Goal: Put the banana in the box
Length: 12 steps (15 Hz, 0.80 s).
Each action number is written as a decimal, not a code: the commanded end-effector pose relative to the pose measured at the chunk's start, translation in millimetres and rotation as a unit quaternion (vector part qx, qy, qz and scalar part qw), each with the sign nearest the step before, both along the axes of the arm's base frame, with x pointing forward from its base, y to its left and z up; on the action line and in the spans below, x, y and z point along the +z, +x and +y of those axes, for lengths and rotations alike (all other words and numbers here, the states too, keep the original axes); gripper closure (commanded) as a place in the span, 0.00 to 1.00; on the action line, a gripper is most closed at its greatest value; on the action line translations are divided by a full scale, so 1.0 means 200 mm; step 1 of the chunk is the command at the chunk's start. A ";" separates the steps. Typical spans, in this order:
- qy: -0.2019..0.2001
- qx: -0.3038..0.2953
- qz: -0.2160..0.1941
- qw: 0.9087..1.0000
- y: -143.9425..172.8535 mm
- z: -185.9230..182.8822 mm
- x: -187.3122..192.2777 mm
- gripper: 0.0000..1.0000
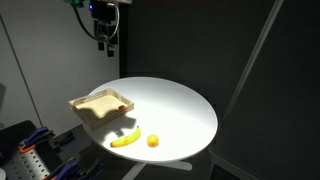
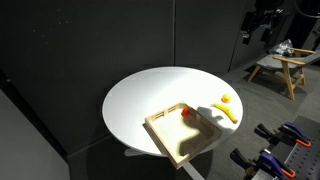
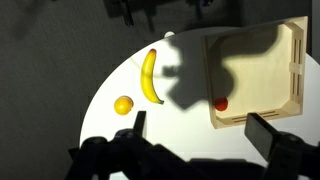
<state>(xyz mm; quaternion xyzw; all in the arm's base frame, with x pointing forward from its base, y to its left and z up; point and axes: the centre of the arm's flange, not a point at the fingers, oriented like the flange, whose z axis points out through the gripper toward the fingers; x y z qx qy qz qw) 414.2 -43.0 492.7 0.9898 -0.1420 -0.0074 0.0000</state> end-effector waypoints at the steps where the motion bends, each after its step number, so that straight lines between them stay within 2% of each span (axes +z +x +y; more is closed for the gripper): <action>1: 0.000 0.000 0.000 1.000 0.00 0.00 0.00 0.00; 12: 0.000 -0.006 -0.002 1.000 0.02 -0.02 -0.01 0.00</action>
